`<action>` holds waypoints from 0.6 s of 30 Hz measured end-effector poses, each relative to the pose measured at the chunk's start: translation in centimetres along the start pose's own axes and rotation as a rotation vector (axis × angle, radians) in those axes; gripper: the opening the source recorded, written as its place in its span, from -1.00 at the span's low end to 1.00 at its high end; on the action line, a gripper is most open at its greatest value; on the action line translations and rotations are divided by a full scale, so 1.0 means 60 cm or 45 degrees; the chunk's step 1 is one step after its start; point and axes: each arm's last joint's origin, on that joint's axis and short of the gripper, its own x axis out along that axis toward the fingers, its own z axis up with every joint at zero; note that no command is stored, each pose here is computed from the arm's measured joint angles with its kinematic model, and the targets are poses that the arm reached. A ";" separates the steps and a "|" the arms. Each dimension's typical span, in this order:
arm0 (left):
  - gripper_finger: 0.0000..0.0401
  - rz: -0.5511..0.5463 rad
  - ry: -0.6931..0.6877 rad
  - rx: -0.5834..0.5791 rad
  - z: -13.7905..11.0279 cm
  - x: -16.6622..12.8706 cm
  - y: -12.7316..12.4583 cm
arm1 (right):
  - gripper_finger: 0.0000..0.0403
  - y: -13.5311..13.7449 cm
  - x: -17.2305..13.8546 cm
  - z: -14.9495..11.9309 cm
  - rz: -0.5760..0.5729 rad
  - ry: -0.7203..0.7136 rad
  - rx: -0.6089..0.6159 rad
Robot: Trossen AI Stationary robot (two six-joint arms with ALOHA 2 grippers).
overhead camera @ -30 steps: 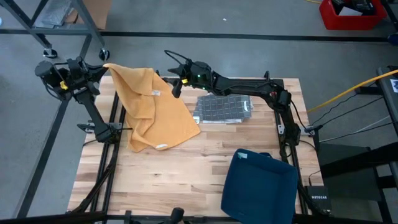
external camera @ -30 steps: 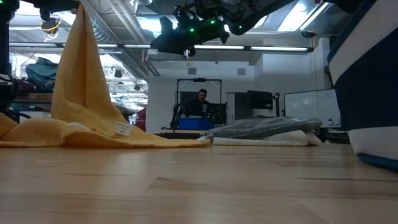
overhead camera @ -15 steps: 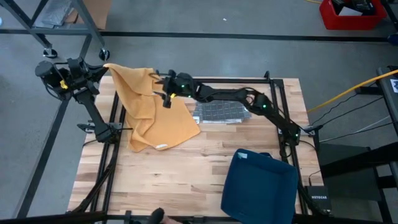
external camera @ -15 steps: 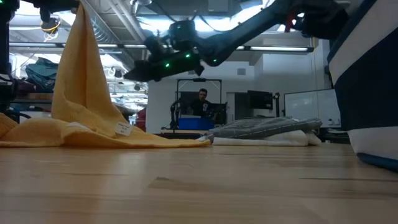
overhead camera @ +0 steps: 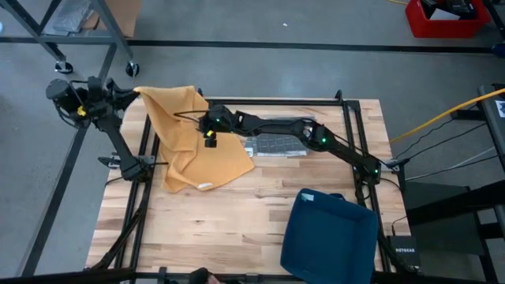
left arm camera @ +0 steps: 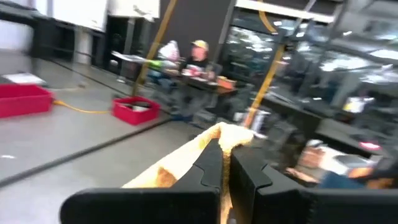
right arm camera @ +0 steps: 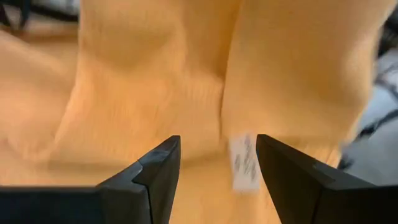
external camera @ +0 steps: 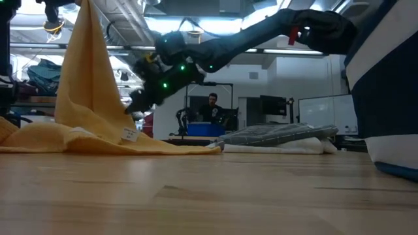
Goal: Fold towel
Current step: Fold the yellow kitchen towel
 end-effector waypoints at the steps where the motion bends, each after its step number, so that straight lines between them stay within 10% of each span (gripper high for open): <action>1: -1.00 -0.028 0.005 -0.017 -0.004 0.001 -0.004 | 0.06 0.001 0.001 -0.003 0.007 0.014 0.016; 18: -1.00 -0.199 0.053 -0.222 -0.063 0.012 -0.072 | 0.06 0.021 0.011 -0.001 0.109 -0.087 0.219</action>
